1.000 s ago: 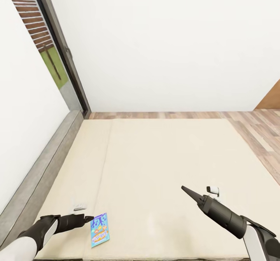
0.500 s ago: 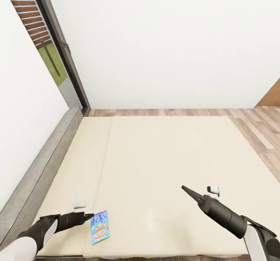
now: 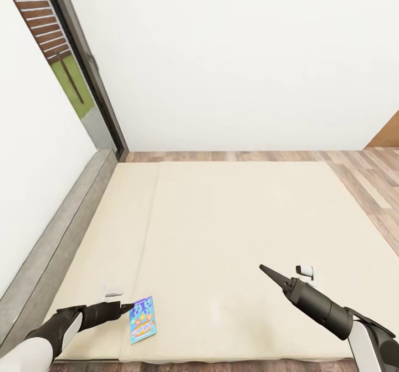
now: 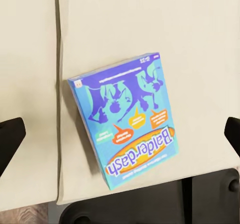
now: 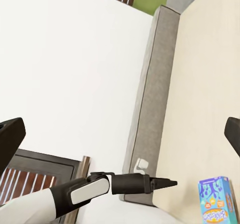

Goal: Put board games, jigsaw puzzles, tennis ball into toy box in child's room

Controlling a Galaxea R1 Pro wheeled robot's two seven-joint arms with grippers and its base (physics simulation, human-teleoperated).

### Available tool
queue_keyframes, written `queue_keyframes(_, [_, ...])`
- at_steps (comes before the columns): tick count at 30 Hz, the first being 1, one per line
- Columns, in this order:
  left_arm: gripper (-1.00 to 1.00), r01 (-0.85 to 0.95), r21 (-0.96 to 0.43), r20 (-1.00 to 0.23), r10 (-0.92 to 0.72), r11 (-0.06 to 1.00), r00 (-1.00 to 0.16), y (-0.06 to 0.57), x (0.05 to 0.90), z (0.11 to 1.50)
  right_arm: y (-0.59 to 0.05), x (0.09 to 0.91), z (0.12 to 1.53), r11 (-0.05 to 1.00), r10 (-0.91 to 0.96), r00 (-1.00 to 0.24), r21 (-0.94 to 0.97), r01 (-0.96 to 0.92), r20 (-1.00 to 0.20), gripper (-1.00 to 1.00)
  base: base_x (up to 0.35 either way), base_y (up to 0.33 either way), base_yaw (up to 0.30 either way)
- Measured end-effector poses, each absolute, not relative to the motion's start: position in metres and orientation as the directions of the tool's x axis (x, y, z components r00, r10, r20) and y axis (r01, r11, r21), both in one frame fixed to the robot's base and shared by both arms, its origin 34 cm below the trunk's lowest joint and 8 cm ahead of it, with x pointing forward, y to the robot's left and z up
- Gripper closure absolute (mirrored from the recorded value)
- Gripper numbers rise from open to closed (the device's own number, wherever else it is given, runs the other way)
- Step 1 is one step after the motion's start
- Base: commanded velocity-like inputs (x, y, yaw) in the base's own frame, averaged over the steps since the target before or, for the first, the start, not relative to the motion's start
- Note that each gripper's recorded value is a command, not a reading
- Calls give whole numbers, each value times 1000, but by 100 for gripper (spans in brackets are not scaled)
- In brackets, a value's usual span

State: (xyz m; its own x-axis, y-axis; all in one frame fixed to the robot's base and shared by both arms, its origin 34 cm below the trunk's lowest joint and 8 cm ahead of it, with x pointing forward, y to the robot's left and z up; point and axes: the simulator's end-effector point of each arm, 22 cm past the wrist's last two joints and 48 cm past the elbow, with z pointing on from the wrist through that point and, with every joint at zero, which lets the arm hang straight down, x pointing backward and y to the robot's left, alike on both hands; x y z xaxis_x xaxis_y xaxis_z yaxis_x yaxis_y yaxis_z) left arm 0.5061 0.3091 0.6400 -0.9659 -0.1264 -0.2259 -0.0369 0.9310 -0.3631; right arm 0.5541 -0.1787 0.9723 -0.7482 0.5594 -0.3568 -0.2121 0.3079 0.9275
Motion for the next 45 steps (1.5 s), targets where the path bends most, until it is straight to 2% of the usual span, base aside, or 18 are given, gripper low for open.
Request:
queue_keyframes(30, [-100,-45,-358,-196,-123,933,-973,311,491,622,-178,551,956,288,562,-765,941,-177,-316,-100,0,0,0])
queue_keyframes(45, [-100,-37,-353,-207,-116,935,-971,312,498,618,-170,536,1007,59,569,-765,943,-329,-302,-100,0,0,0])
